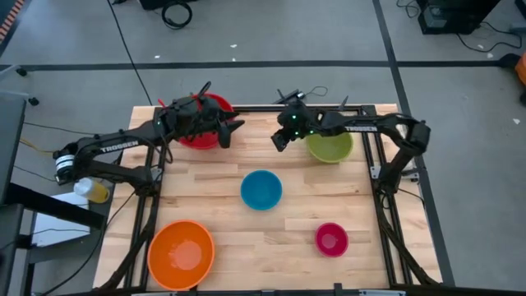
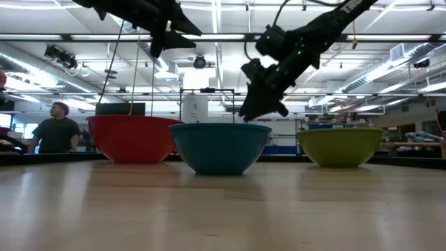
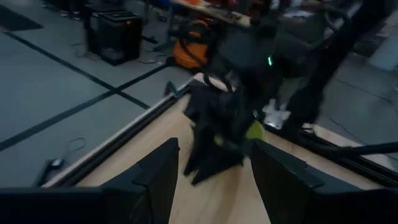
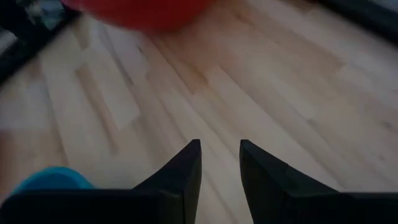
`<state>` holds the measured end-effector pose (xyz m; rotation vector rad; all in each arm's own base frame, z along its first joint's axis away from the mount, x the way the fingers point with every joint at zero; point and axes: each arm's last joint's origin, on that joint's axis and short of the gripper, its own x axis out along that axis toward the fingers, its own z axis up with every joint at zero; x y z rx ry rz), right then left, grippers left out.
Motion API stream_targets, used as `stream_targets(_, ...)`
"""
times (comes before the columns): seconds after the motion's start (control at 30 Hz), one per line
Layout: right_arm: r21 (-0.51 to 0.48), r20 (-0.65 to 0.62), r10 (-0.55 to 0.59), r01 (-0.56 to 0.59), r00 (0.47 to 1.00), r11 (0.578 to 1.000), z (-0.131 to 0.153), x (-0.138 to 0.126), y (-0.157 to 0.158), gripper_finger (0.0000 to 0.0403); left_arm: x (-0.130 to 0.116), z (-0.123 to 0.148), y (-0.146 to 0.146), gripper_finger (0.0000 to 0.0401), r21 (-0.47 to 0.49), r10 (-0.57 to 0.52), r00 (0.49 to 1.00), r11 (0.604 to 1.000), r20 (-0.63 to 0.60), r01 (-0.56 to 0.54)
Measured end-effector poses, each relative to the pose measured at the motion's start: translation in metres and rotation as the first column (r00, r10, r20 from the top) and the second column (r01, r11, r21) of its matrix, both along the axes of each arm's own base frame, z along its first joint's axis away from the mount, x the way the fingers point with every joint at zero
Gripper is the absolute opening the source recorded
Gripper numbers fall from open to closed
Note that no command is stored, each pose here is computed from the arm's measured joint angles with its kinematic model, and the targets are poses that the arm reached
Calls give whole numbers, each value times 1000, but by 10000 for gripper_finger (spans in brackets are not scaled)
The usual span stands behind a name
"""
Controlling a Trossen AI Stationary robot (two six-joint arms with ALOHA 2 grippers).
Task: Nest bowls inside each other
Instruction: Stack the orange bowl into the red bowl
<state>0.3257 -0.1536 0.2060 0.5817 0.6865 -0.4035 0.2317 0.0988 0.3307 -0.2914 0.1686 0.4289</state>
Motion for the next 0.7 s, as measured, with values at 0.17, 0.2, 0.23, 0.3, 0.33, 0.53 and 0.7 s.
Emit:
stream_targets(0.17,-21,-92,-93,91,991,996,-11,-10,-16,116,-6,-4,1,201,-79,99,993,991,-60,-103)
stream_targets(0.2,-40,-106,-109,106,988,994,-8,-14,-19,117,-7,-6,1,201,-101,109,992,988,-70,-115)
stream_targets(0.23,-62,-122,-119,112,985,992,-6,-20,-24,117,-7,-7,0,201,-120,113,990,985,-81,-122)
stream_targets(0.3,-95,-131,-133,121,983,988,3,-31,-32,117,-7,-11,0,201,-158,121,987,978,-102,-136)
stream_targets(0.33,-112,-131,-143,128,981,985,7,-36,-37,117,-7,-13,0,201,-176,124,986,974,-115,-143)
stream_targets(0.53,-107,-110,-202,191,973,976,15,-62,-64,117,-11,-30,-4,201,-330,149,958,916,-245,-227)
stream_targets(0.7,-8,-59,-136,136,989,991,15,-65,-67,117,-18,-50,-31,201,-451,12,890,859,-456,-243)
